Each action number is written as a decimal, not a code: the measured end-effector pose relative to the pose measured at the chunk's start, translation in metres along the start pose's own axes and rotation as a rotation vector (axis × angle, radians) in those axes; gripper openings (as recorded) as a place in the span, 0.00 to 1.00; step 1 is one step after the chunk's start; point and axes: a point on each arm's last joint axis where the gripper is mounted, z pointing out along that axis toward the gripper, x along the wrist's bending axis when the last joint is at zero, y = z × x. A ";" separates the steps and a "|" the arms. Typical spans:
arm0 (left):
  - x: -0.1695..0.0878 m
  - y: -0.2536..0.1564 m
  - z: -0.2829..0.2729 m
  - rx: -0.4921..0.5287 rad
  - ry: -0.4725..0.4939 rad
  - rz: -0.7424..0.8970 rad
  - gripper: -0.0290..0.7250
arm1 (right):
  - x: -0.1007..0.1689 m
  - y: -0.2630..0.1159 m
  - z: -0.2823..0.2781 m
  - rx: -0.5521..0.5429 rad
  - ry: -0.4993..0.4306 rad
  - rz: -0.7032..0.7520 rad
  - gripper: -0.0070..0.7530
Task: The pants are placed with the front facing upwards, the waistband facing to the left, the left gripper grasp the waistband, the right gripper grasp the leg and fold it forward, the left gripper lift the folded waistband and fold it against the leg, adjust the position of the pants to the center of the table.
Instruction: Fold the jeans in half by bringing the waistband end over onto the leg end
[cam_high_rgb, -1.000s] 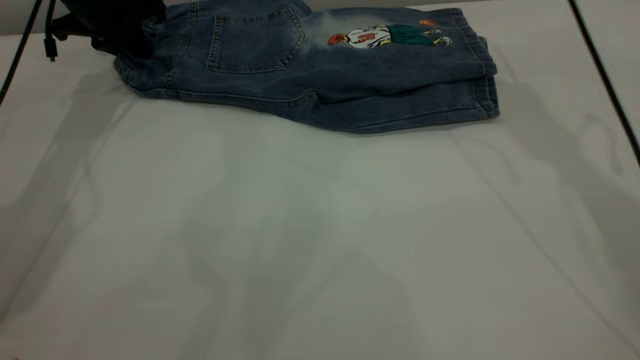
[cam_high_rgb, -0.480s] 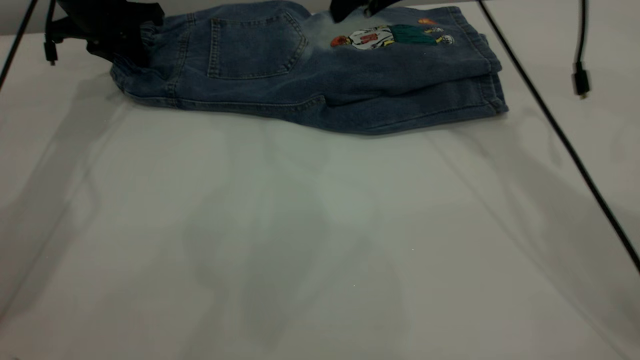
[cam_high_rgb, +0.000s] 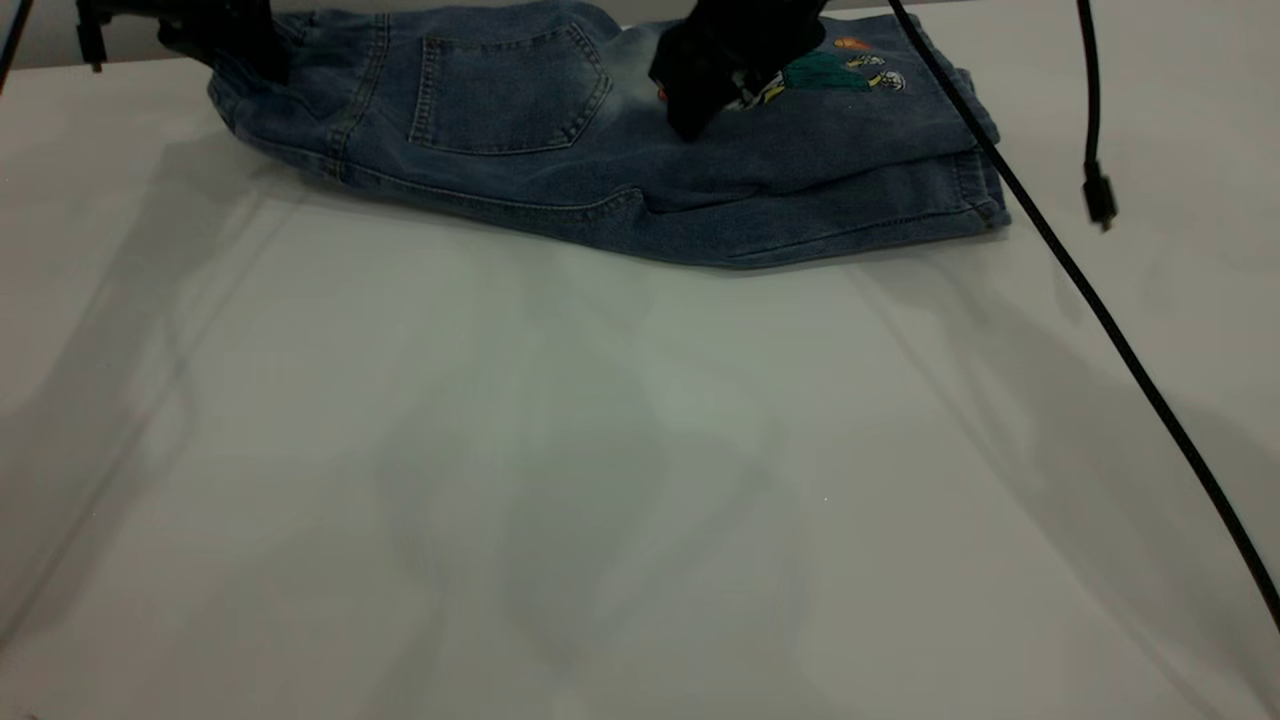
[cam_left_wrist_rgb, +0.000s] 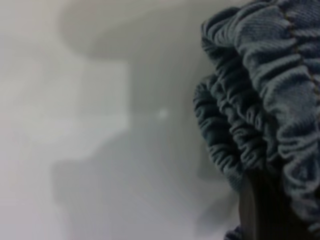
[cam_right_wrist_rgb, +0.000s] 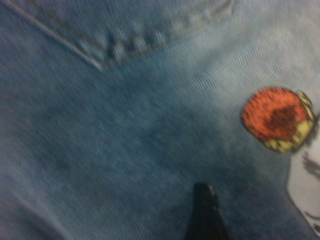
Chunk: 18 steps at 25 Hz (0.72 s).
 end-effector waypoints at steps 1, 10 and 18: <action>-0.001 0.002 -0.003 -0.010 -0.003 0.001 0.21 | 0.001 -0.001 0.001 0.009 0.002 -0.005 0.58; -0.015 0.020 -0.030 -0.066 -0.125 0.041 0.21 | 0.032 0.000 0.006 0.062 0.055 -0.050 0.59; -0.056 0.028 -0.054 -0.075 -0.299 0.134 0.21 | 0.068 0.009 0.007 0.052 0.090 -0.105 0.59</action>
